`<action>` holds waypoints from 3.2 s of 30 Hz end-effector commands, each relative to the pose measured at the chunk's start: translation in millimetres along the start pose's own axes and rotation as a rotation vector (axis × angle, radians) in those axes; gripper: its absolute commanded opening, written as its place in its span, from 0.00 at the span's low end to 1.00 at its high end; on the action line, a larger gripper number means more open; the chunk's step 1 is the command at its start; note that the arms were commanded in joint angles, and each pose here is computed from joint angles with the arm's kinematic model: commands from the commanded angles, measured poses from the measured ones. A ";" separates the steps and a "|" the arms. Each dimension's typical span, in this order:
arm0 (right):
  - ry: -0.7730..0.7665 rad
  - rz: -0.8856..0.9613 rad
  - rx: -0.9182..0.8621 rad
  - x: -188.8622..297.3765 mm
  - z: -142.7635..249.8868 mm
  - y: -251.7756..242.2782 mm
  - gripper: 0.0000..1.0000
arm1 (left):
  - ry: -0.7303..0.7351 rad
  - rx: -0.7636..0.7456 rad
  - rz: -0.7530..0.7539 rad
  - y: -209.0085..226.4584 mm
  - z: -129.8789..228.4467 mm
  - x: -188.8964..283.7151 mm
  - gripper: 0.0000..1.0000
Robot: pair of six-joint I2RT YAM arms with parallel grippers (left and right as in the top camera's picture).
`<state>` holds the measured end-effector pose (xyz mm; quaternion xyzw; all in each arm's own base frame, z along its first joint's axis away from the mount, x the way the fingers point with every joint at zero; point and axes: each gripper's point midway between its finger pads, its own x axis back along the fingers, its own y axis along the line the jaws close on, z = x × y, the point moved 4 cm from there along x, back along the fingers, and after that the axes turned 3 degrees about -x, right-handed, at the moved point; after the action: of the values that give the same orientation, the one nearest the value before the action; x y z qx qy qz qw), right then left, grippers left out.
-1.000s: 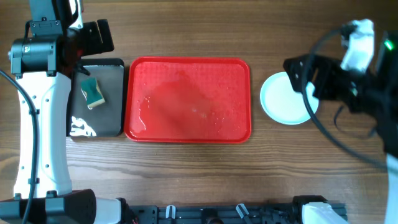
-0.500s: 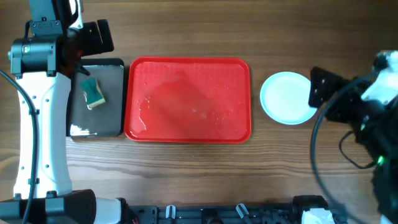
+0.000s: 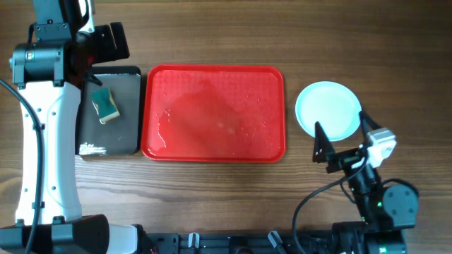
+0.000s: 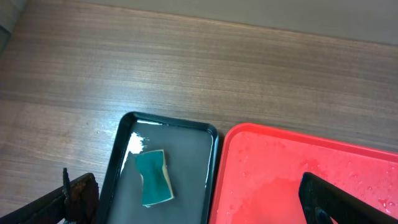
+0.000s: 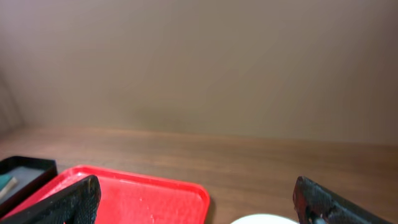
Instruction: Clean dirty plates on tray and stack at the side
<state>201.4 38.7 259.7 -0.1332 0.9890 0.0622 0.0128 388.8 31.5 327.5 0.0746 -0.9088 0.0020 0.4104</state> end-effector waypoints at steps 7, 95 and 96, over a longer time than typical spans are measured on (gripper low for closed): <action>-0.045 -0.049 0.031 1.9 55.0 1.2 1.00 | 0.004 -0.012 0.005 -2.3 0.5 -2.3 1.00; 0.040 -0.040 -0.037 1.8 83.4 -2.1 1.00 | -0.753 0.176 0.248 -17.2 249.5 -1.6 1.00; 0.041 -0.040 -0.037 1.8 83.6 -2.1 1.00 | -0.754 0.176 0.248 -17.2 249.4 -1.4 1.00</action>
<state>201.9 43.7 176.1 -0.1440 0.9871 0.0700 -0.0088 206.5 -2.6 160.2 -0.0090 -0.9930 0.1102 0.0402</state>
